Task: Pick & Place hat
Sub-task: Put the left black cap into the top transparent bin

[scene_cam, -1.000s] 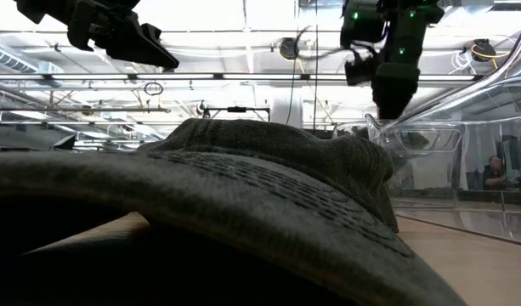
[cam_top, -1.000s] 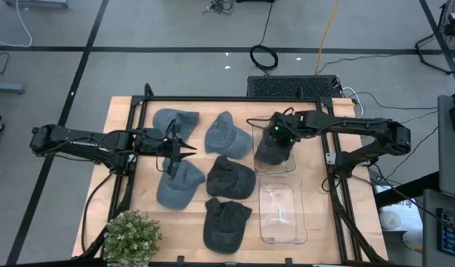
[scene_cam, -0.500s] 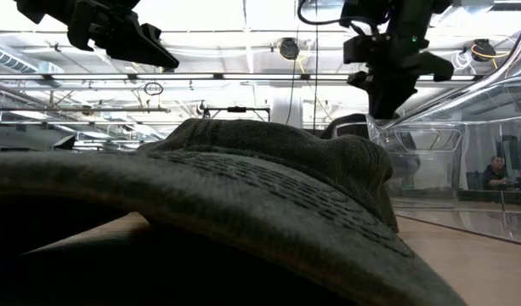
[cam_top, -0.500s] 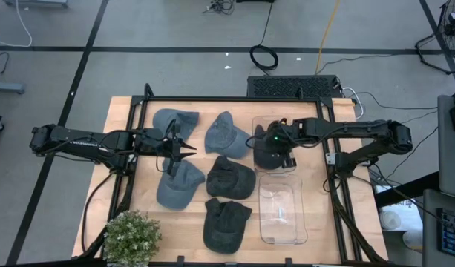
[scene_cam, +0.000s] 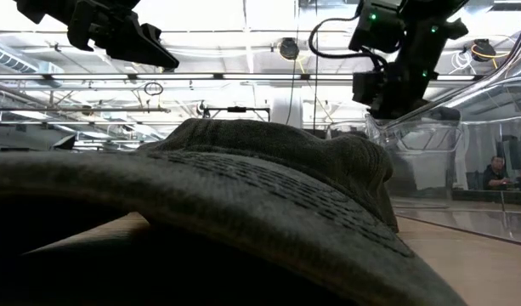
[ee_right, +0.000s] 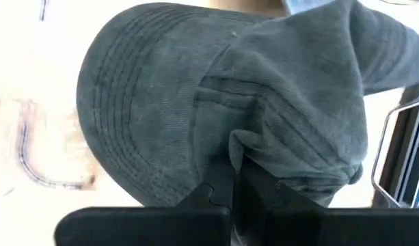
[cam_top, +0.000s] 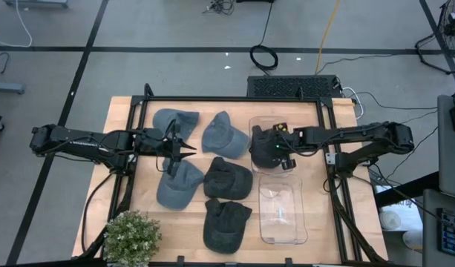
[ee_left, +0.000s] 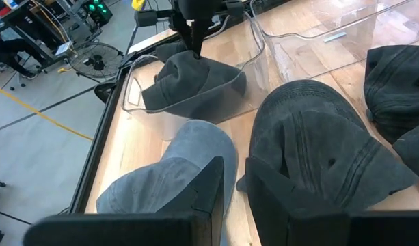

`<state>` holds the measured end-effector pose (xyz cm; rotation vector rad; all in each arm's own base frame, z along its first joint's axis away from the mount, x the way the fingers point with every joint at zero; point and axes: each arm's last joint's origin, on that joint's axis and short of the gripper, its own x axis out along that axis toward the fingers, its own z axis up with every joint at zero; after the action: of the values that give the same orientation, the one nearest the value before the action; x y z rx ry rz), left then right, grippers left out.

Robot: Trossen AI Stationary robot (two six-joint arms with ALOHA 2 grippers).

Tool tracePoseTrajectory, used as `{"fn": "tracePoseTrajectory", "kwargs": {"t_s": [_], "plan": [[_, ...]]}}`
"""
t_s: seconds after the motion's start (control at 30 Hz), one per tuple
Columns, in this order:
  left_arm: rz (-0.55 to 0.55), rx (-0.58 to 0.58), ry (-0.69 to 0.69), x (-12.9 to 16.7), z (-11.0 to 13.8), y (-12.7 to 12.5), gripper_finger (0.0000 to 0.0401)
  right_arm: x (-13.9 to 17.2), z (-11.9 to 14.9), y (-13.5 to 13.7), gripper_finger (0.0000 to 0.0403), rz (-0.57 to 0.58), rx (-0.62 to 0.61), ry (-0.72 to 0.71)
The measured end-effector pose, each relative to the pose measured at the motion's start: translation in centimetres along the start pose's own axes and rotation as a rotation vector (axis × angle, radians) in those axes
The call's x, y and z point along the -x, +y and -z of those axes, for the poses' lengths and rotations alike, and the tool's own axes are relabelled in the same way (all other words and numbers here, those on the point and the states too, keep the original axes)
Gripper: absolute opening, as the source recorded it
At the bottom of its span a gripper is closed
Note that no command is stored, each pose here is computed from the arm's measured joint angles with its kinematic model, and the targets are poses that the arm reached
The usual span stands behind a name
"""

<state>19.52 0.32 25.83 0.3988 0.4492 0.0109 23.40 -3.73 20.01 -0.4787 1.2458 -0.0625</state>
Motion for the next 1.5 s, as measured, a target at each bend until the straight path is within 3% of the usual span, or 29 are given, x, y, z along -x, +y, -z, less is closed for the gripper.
{"fn": "tracePoseTrajectory", "kwargs": {"t_s": [0.33,0.67,0.93,1.07,1.13,1.23,1.5], "plan": [[0.000,0.000,0.000,0.0,0.0,0.0,0.0072,0.2,-0.1,-0.2,0.0011,0.058,-0.219,-0.013],[0.000,0.000,0.000,0.0,0.0,0.0,0.0072,2.8,0.6,-0.6,0.0124,0.079,-0.464,-0.114],[0.000,0.000,0.000,0.0,0.0,0.0,0.0072,6.0,0.6,-1.2,0.0189,0.040,-0.609,-0.355],[0.000,0.000,0.000,0.0,0.0,0.0,0.0072,5.3,0.2,-0.7,0.0153,-0.053,-0.690,-0.338],[0.000,0.000,0.000,0.0,0.0,0.0,0.0072,4.1,0.0,-0.2,0.0099,-0.139,-0.701,-0.261],[-0.001,0.000,0.000,0.0,0.0,0.0,0.0072,2.9,-0.5,0.5,0.0018,-0.148,-0.673,-0.193],[0.000,0.000,0.000,0.0,0.0,0.0,0.0072,0.4,-0.7,0.6,0.0003,-0.077,-0.641,-0.073]]}}
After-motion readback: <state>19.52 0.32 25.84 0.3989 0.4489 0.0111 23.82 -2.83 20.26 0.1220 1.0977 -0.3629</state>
